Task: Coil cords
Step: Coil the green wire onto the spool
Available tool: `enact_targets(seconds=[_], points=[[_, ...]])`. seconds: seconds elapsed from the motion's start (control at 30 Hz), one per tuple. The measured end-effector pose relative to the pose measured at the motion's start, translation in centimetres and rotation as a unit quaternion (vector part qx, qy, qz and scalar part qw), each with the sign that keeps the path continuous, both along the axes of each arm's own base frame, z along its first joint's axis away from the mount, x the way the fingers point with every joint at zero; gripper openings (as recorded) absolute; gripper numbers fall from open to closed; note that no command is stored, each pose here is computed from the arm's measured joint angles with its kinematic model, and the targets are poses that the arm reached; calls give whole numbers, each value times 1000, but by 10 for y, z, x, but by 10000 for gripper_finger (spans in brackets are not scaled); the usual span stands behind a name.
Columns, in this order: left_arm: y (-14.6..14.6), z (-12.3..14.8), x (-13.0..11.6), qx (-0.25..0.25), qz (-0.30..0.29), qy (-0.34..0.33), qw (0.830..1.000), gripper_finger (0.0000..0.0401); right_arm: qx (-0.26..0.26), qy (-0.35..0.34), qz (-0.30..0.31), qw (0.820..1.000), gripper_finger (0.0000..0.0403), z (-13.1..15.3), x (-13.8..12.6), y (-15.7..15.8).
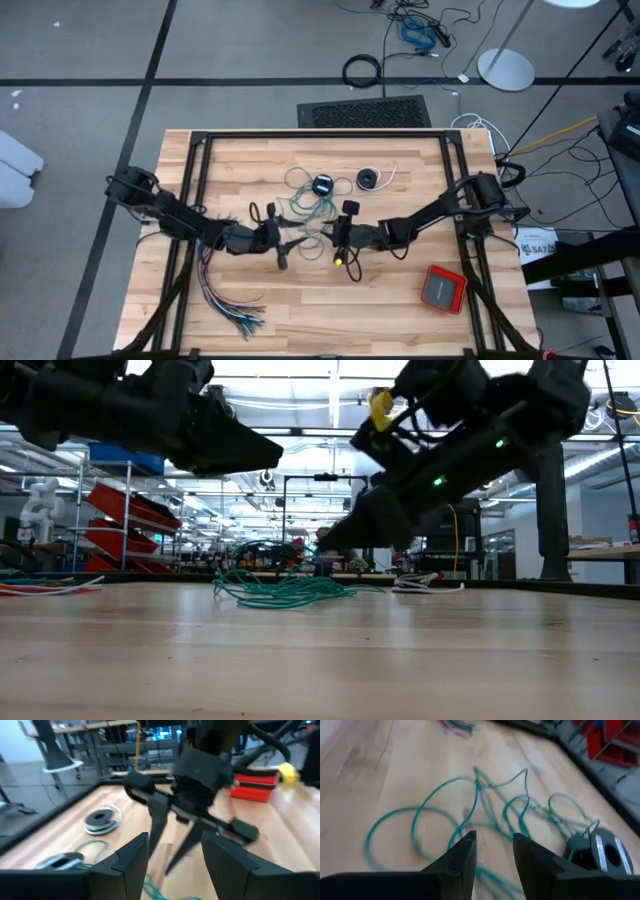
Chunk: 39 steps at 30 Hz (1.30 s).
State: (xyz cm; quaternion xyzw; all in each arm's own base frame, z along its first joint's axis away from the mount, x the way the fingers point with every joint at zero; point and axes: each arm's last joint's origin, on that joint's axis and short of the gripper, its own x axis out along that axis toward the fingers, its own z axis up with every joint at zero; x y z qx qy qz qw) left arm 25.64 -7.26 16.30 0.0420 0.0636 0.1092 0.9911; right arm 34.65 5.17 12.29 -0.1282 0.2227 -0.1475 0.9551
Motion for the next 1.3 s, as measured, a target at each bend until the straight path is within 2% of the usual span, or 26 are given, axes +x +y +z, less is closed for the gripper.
enact_targets(seconds=[0.17, 0.43, 0.57, 0.8, 0.97, 1.1, 1.2, 1.3], points=[[13, 1, 3, 19, 27, 2, 999, 192, -20, -41, -1, 999, 116, -4, 8, -7], [32, 1, 7, 42, 61, 11, 997, 192, -54, -47, 9, 997, 116, 2, 9, -10], [39, 4, 11, 39, 70, 4, 997, 192, -51, -58, 9, 997, 116, 4, 9, -8], [39, 3, 12, 35, 32, 10, 999, 192, -27, -68, 10, 997, 116, 4, 8, -1], [35, 3, 13, 26, -35, 9, 999, 192, -25, -70, 13, 997, 116, 4, 8, 0], [34, 3, 13, -11, -52, 2, 999, 192, -28, -69, 11, 997, 116, 4, 8, 0], [31, 0, 13, -22, -56, 14, 998, 192, -51, -71, 11, 996, 116, 6, 9, -1], [30, -4, 12, -23, -59, 33, 997, 192, -96, -60, -25, 993, 116, 10, 10, -10]])
